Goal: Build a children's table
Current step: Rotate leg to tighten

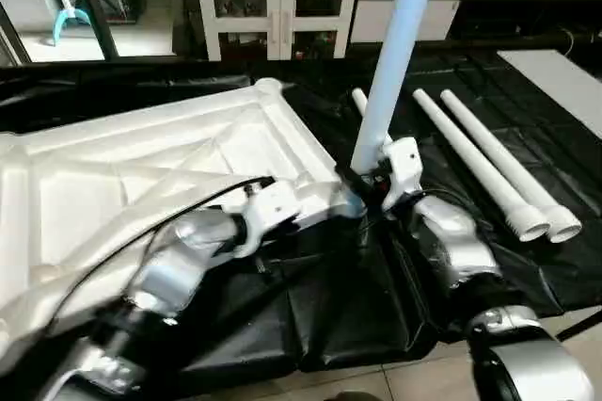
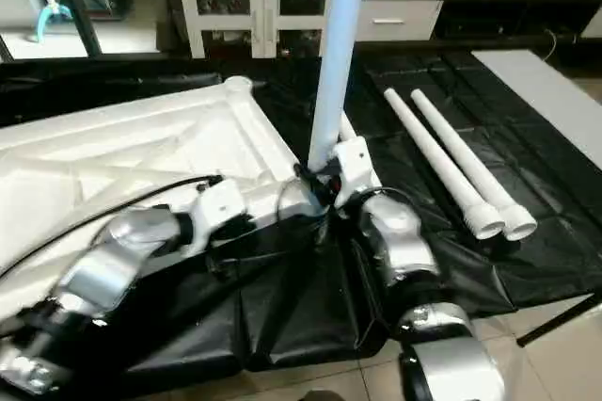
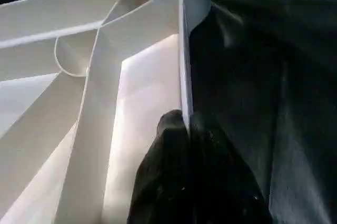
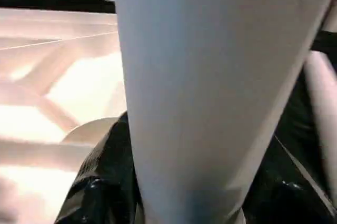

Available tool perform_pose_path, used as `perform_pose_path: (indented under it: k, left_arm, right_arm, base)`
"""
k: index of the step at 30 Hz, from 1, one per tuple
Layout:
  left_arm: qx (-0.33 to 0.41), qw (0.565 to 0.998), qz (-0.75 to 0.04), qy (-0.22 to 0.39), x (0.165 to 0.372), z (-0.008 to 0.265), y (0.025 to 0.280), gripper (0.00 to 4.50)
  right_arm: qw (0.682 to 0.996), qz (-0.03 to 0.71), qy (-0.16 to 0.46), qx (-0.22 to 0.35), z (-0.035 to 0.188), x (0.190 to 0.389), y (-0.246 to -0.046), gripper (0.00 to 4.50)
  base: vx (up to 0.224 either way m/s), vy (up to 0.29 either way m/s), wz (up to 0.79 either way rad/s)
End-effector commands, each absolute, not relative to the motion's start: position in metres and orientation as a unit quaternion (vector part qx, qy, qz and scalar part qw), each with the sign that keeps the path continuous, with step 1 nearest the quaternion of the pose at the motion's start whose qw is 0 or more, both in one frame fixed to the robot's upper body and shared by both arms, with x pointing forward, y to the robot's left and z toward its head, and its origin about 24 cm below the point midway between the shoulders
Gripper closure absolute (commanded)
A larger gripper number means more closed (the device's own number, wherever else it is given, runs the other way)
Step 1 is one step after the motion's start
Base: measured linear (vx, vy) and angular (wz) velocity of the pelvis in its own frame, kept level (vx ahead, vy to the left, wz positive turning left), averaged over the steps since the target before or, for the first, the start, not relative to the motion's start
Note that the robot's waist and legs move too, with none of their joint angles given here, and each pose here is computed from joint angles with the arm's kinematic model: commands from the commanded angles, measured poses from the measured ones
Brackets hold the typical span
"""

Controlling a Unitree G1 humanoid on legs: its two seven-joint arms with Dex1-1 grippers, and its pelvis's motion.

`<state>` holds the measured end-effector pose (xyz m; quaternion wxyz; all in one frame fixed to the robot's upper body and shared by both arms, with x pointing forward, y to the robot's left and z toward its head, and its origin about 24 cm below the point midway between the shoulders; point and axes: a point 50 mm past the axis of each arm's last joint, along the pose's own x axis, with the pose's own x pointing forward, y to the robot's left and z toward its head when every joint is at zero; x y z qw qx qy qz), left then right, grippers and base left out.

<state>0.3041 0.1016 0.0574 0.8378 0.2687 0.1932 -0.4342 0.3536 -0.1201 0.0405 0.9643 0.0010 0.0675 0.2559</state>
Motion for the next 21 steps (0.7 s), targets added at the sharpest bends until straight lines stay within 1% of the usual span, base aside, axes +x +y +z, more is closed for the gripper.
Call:
perform_pose_path:
  k: [1,3,4,5,6,7,8,9,11,12,13,15,16,17,18,19,20,21]
  left_arm:
    - [0.273,0.853,-0.391,0.214,0.310,0.058,0.085,4.50]
    - [0.272,0.854,-0.391,0.208,0.311,0.060,0.078,4.50]
    - [0.270,0.855,-0.393,0.205,0.310,0.060,0.075,4.50]
    - [0.269,0.855,-0.394,0.204,0.310,0.060,0.075,4.50]
    - [0.267,0.856,-0.395,0.200,0.310,0.059,0.075,4.50]
    - [0.265,0.857,-0.395,0.198,0.309,0.059,0.078,4.50]
    - [0.264,0.858,-0.394,0.198,0.309,0.058,0.080,4.50]
    - [0.269,0.857,-0.395,0.194,0.308,0.057,0.085,4.50]
    - [0.280,0.851,-0.406,0.180,0.306,0.056,0.090,4.50]
    - [0.283,0.849,-0.412,0.175,0.305,0.056,0.091,4.50]
    - [0.284,0.846,-0.415,0.177,0.304,0.054,0.096,4.50]
    - [0.291,0.824,-0.461,0.156,0.295,0.052,0.107,4.50]
    - [0.293,0.816,-0.474,0.152,0.293,0.052,0.110,4.50]
    - [0.295,0.805,-0.493,0.147,0.289,0.051,0.114,4.50]
    - [0.294,0.789,-0.519,0.146,0.282,0.050,0.121,4.50]
    - [0.298,0.782,-0.527,0.146,0.280,0.049,0.126,4.50]
    - [0.298,0.782,-0.527,0.146,0.280,0.049,0.126,4.50]
    - [0.303,0.775,-0.536,0.142,0.278,0.048,0.130,4.50]
  right_arm:
    - [0.973,0.116,0.198,-0.012,-0.013,0.336,-0.119,2.55]
    - [0.975,0.100,0.199,-0.012,-0.014,0.335,-0.109,2.55]
    - [0.976,0.107,0.190,-0.016,-0.012,0.336,-0.102,2.55]
    - [0.976,0.113,0.188,-0.016,-0.011,0.336,-0.099,2.56]
    - [0.974,0.143,0.174,-0.013,-0.006,0.338,-0.089,2.56]
    - [0.971,0.175,0.165,0.016,-0.001,0.339,-0.084,2.56]
    - [0.968,0.189,0.160,0.031,0.001,0.340,-0.082,2.56]
    - [0.964,0.220,0.139,0.056,0.008,0.342,-0.080,2.56]
    - [0.960,0.253,0.107,0.060,0.018,0.344,-0.081,2.56]
    - [0.957,0.267,0.094,0.059,0.022,0.345,-0.082,2.00]
    - [0.954,0.286,0.078,0.052,0.028,0.346,-0.085,1.86]
    - [0.932,0.356,0.040,0.053,0.045,0.346,-0.099,1.76]
    - [0.925,0.376,0.035,0.051,0.048,0.346,-0.103,1.64]
    - [0.911,0.408,0.031,0.047,0.052,0.344,-0.109,1.64]
    - [0.885,0.463,0.030,0.032,0.057,0.338,-0.119,1.51]
    - [0.868,0.495,0.036,0.021,0.059,0.334,-0.126,1.43]
    - [0.868,0.495,0.036,0.021,0.059,0.334,-0.126,1.38]
    - [0.852,0.521,0.047,0.007,0.060,0.331,-0.135,1.20]
  base:
    - [0.000,0.000,0.00]
    - [0.000,0.000,0.00]
    - [0.000,0.000,0.00]
    - [0.000,0.000,0.00]
    - [0.000,0.000,0.00]
    - [0.000,0.000,0.00]
    - [0.000,0.000,0.00]
    - [0.000,0.000,0.00]
    - [0.000,0.000,0.00]
    - [0.000,0.000,0.00]
    - [0.000,0.000,0.00]
    - [0.000,0.000,0.00]
    - [0.000,0.000,0.00]
    - [0.000,0.000,0.00]
    - [0.000,0.000,0.00]
    - [0.000,0.000,0.00]
    - [0.000,0.000,0.00]
    - [0.000,0.000,0.00]
